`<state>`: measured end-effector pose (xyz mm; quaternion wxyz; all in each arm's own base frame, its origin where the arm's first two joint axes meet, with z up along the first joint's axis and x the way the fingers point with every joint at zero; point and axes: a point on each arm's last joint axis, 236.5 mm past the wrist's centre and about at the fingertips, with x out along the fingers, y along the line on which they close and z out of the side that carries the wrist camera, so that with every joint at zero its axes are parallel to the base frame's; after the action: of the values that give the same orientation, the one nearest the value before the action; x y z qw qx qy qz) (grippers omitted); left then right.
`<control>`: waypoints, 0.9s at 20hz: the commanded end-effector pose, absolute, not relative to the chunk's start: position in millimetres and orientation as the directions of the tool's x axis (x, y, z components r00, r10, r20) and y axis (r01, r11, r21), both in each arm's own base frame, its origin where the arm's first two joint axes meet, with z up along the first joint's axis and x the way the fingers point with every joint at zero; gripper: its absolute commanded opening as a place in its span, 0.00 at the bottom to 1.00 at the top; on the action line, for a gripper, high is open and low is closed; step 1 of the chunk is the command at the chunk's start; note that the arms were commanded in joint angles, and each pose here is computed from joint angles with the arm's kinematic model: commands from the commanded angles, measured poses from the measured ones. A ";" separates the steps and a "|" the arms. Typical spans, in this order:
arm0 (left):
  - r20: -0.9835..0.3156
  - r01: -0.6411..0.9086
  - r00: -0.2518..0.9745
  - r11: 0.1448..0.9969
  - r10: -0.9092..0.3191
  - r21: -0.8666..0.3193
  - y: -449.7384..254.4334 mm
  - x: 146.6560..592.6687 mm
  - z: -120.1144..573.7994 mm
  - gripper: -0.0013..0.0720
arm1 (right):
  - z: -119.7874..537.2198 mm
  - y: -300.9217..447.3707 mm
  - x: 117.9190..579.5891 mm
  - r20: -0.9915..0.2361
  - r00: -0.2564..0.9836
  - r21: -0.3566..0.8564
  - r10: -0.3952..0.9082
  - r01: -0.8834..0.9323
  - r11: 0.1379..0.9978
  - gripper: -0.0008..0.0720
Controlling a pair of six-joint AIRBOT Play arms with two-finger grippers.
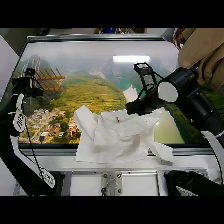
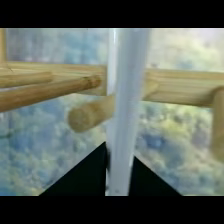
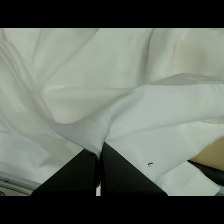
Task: Fold the clothes and pants, and hang the long-sleeved shirts on hangers.
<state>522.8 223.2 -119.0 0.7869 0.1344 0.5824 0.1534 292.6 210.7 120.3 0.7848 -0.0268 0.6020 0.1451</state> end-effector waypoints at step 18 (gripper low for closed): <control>-0.773 -0.031 0.514 0.909 0.371 0.415 131.6 516.5 93.2 0.05 | 119.9 211.1 292.3 -0.953 0.232 0.132 0.195 -0.261 0.956 0.03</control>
<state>524.2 164.8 67.4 0.8471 0.1612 0.4833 0.1510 292.6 210.7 120.3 0.7848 -0.0267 0.6020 0.1450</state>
